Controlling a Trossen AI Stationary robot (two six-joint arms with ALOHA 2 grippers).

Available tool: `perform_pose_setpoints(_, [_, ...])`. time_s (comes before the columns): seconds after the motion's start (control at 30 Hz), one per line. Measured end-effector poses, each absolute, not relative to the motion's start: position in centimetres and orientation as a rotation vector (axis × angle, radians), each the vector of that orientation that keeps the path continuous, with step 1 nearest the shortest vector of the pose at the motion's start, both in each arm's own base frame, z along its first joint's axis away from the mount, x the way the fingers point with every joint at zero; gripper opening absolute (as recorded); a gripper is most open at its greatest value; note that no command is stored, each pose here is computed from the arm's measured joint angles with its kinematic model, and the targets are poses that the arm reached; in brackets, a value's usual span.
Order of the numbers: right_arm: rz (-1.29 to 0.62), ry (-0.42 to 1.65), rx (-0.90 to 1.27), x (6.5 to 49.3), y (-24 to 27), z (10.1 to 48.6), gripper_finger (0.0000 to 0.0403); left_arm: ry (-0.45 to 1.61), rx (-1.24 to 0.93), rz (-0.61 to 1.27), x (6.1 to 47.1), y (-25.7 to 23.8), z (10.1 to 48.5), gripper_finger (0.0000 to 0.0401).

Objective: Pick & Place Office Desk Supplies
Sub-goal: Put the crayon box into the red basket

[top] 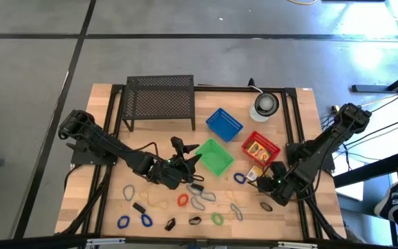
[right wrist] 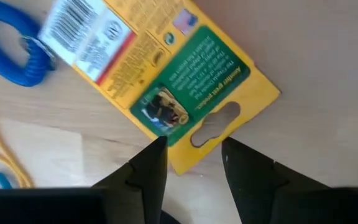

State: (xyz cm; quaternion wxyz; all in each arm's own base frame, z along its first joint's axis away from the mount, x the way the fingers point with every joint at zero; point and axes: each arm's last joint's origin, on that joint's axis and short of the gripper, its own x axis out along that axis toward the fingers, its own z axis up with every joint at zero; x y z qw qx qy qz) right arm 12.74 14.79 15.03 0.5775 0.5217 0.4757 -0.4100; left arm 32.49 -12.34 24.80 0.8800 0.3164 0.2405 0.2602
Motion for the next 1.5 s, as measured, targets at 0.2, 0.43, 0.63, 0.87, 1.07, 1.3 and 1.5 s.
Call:
perform_pose_setpoints(0.2, [-0.97, 1.057, 1.205, 12.9, 14.8, 15.6, 0.0155, 0.502, 0.66, 0.542, 32.5, -12.3, 24.8, 0.0191])
perform_pose_setpoints(0.43, [-1.005, 1.083, 1.227, 12.7, 14.8, 15.5, 0.0155, 0.504, 0.668, 0.541, 32.5, -12.4, 24.8, 0.0191])
perform_pose_setpoints(0.63, [-1.028, 1.074, 1.223, 12.8, 14.9, 15.2, 0.0155, 0.504, 0.668, 0.541, 32.5, -12.4, 24.8, 0.0191])
perform_pose_setpoints(0.87, [-1.048, 1.044, 1.197, 13.0, 15.1, 14.4, 0.0155, 0.509, 0.673, 0.54, 32.4, -12.4, 24.7, 0.0191])
perform_pose_setpoints(1.07, [-1.068, 1.043, 1.177, 13.1, 15.2, 14.0, 0.0145, 0.51, 0.674, 0.54, 32.4, -12.4, 24.7, 0.0191])
perform_pose_setpoints(1.3, [-1.07, 1.029, 1.158, 13.2, 15.3, 13.7, 0.0077, 0.51, 0.674, 0.541, 32.4, -12.4, 24.7, 0.0191])
perform_pose_setpoints(1.5, [-1.064, 1.036, 1.148, 13.2, 15.3, 13.7, 0.001, 0.51, 0.674, 0.541, 32.4, -12.4, 24.7, 0.0191])
